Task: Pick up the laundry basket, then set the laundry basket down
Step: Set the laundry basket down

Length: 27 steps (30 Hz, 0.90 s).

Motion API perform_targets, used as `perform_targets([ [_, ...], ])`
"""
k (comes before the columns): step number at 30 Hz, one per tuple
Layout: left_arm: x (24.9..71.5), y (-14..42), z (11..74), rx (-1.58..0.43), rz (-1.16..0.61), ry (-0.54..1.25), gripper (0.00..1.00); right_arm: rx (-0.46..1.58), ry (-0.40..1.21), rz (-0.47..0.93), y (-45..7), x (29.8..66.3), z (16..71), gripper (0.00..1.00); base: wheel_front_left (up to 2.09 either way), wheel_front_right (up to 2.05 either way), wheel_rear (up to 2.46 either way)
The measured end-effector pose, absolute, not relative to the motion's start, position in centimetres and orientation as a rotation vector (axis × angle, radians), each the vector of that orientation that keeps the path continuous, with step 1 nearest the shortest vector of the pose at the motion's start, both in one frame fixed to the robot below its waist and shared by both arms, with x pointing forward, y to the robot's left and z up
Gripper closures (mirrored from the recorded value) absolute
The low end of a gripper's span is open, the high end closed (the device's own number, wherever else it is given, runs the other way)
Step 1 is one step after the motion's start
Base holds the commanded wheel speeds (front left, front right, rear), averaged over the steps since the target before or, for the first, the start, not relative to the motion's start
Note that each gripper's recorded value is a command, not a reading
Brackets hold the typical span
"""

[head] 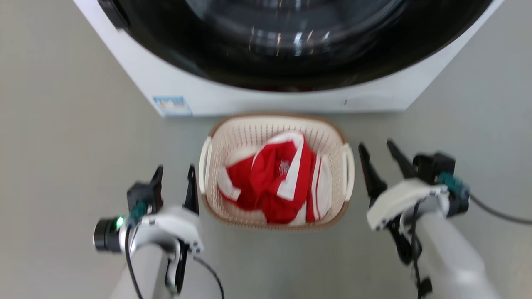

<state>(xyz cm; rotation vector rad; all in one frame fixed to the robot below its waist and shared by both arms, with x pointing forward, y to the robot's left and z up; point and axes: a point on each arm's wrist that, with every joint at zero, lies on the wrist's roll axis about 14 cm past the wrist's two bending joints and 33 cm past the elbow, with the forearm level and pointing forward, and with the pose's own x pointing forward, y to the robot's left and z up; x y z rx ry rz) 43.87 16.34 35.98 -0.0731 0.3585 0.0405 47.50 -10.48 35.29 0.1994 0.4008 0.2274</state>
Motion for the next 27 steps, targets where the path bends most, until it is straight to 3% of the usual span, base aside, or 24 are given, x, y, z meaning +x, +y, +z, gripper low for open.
perform_targets([
  [12, 33.4, 16.7, 44.4, -0.085, 0.035, 0.122, 0.00, 0.257, 0.196, 0.148, -13.4, 36.4, 42.8, 0.00, 0.00, 0.00, 0.00],
  [27, 31.1, 17.2, 46.8, -0.083, 0.045, 0.044, 0.00, 0.270, 0.083, 0.081, -15.8, 34.1, 45.7, 0.00, 0.00, 0.00, 0.00],
])
